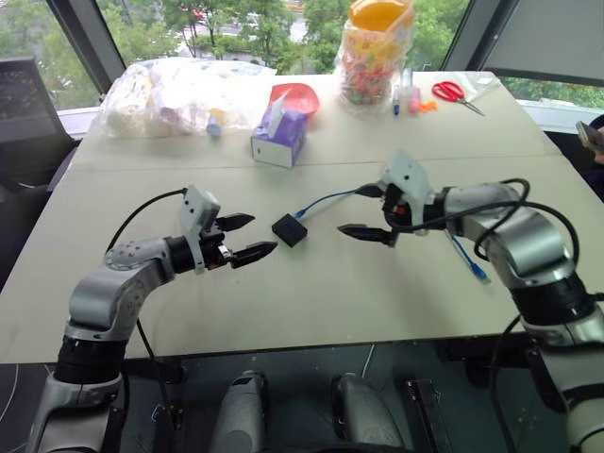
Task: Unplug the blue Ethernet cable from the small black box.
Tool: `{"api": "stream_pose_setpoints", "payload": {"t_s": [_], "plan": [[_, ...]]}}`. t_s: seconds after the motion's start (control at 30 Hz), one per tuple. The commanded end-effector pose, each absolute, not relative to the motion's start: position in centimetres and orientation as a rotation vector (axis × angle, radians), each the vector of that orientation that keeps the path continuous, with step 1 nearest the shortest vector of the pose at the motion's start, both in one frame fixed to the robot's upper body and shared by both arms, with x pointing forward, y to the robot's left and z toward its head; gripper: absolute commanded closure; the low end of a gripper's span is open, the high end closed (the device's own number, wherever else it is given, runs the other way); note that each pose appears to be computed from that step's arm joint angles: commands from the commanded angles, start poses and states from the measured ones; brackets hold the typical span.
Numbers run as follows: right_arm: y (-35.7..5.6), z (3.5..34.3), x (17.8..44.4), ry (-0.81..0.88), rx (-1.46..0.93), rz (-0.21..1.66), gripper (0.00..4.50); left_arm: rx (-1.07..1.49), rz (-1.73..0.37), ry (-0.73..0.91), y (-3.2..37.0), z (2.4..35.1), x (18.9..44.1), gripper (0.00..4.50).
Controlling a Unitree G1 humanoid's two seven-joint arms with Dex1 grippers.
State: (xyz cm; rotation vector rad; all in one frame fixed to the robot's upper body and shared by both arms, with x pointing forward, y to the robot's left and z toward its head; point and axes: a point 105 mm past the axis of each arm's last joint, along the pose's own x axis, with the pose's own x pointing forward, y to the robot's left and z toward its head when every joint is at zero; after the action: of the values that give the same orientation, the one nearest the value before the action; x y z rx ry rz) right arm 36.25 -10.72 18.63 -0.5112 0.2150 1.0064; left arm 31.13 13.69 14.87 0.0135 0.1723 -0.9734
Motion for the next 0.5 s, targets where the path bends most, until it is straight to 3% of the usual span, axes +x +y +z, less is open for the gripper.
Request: {"api": "stream_pose_setpoints", "payload": {"t_s": [0.03, 0.27, 0.5], "plan": [[-9.1, 19.8, 38.3, 0.142, -0.598, 1.018, 0.00, 0.027, -0.963, 0.116, 14.0, 16.3, 31.0, 0.03], [-5.8, 18.0, 41.8, 0.096, -0.756, 1.034, 0.00, 0.083, -0.892, 0.128, 15.7, 15.6, 30.0, 0.03], [-3.8, 15.6, 43.0, 0.097, -0.878, 1.053, 0.00, 0.095, -0.831, 0.121, 16.8, 15.9, 29.5, 0.03]]}}
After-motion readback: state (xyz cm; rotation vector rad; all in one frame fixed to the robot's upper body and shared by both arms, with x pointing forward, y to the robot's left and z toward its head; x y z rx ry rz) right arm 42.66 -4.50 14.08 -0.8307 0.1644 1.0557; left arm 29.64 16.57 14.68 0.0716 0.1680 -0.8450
